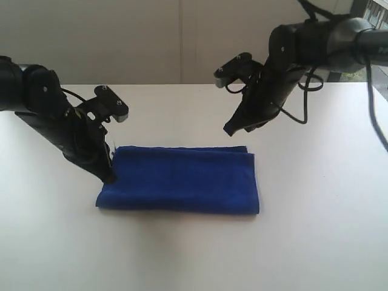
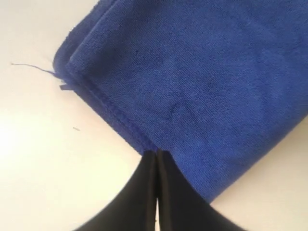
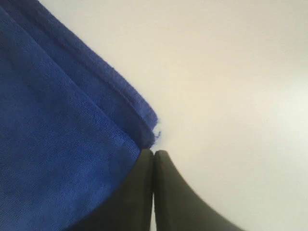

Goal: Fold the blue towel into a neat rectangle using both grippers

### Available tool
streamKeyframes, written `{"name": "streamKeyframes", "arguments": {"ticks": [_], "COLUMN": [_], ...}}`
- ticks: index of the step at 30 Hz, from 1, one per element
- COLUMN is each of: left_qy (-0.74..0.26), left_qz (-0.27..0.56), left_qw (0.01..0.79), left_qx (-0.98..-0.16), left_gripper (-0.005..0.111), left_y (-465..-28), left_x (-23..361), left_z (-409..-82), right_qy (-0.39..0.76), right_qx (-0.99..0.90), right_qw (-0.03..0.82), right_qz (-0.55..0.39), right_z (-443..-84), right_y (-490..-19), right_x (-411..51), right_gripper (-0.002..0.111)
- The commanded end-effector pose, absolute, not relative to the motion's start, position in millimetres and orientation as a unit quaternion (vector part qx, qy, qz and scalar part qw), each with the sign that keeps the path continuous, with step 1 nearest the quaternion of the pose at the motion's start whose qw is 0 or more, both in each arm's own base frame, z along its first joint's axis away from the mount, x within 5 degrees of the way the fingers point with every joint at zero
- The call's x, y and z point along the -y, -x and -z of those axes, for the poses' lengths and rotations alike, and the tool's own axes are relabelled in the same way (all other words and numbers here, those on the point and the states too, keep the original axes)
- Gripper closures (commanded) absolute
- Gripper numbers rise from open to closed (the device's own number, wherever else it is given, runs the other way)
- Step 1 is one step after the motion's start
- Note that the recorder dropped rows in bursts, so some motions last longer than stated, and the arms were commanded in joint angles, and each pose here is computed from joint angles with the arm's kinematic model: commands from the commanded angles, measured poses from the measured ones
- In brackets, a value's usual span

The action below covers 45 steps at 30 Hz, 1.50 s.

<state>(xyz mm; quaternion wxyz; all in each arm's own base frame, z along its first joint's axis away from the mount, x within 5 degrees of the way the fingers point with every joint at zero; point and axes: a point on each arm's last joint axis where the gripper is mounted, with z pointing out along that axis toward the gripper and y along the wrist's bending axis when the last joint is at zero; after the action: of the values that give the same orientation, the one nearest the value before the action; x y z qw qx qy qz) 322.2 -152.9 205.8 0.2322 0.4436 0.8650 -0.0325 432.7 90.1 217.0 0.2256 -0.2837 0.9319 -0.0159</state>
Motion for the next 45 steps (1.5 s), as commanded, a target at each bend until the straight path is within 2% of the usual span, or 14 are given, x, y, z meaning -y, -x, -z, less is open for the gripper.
{"name": "streamKeyframes", "arguments": {"ticks": [1, 7, 10, 15, 19, 22, 24, 27, 28, 32, 34, 35, 45], "left_qy": [-0.401, -0.377, -0.359, -0.292, -0.239, -0.215, -0.198, -0.196, -0.164, -0.122, -0.112, -0.138, -0.137], "left_qz": [0.051, 0.061, 0.066, 0.091, 0.115, 0.129, 0.144, 0.141, 0.155, 0.168, 0.173, 0.156, 0.156], "left_qw": [0.263, 0.335, 0.377, 0.484, 0.59, 0.635, 0.636, 0.601, 0.595, 0.579, 0.575, 0.549, 0.565], "left_qx": [-0.876, -0.862, -0.851, -0.82, -0.763, -0.731, -0.732, -0.762, -0.772, -0.789, -0.792, -0.809, -0.799], "left_gripper": [0.107, 0.107, 0.107, 0.107, 0.107, 0.107, 0.107, 0.107, 0.107, 0.107, 0.107, 0.107, 0.107], "left_y": [-308, -272, -239, -174, -119, -84, -64, -64, -68, -70, -69, -67, -68], "left_x": [148, 133, 118, 87, 60, 44, 35, 35, 35, 33, 32, 32, 32], "left_z": [-245, -305, -328, -352, -357, -343, -309, -258, -233, -184, -179, -173, -176], "right_qy": [0.261, 0.233, 0.216, 0.176, 0.139, 0.112, 0.095, 0.046, 0.044, 0.041, 0.03, 0.03, 0.048], "right_qx": [-0.93, -0.919, -0.91, -0.887, -0.856, -0.829, -0.803, -0.785, -0.783, -0.806, -0.818, -0.823, -0.829], "right_qw": [0.257, 0.319, 0.353, 0.426, 0.498, 0.547, 0.587, 0.612, 0.614, 0.584, 0.567, 0.56, 0.552], "right_qz": [0.019, 0.016, 0.012, -0.001, -0.018, -0.035, -0.047, -0.086, -0.087, -0.086, -0.091, -0.09, -0.077], "right_z": [-257, -311, -330, -347, -345, -332, -299, -256, -237, -196, -183, -176, -174], "right_y": [-420, -378, -347, -277, -216, -177, -144, -128, -125, -115, -111, -108, -107], "right_x": [-84, -76, -70, -56, -43, -36, -29, -26, -25, -23, -22, -22, -21], "right_gripper": [0.108, 0.108, 0.108, 0.108, 0.108, 0.108, 0.108, 0.108, 0.108, 0.108, 0.108, 0.108, 0.108]}}
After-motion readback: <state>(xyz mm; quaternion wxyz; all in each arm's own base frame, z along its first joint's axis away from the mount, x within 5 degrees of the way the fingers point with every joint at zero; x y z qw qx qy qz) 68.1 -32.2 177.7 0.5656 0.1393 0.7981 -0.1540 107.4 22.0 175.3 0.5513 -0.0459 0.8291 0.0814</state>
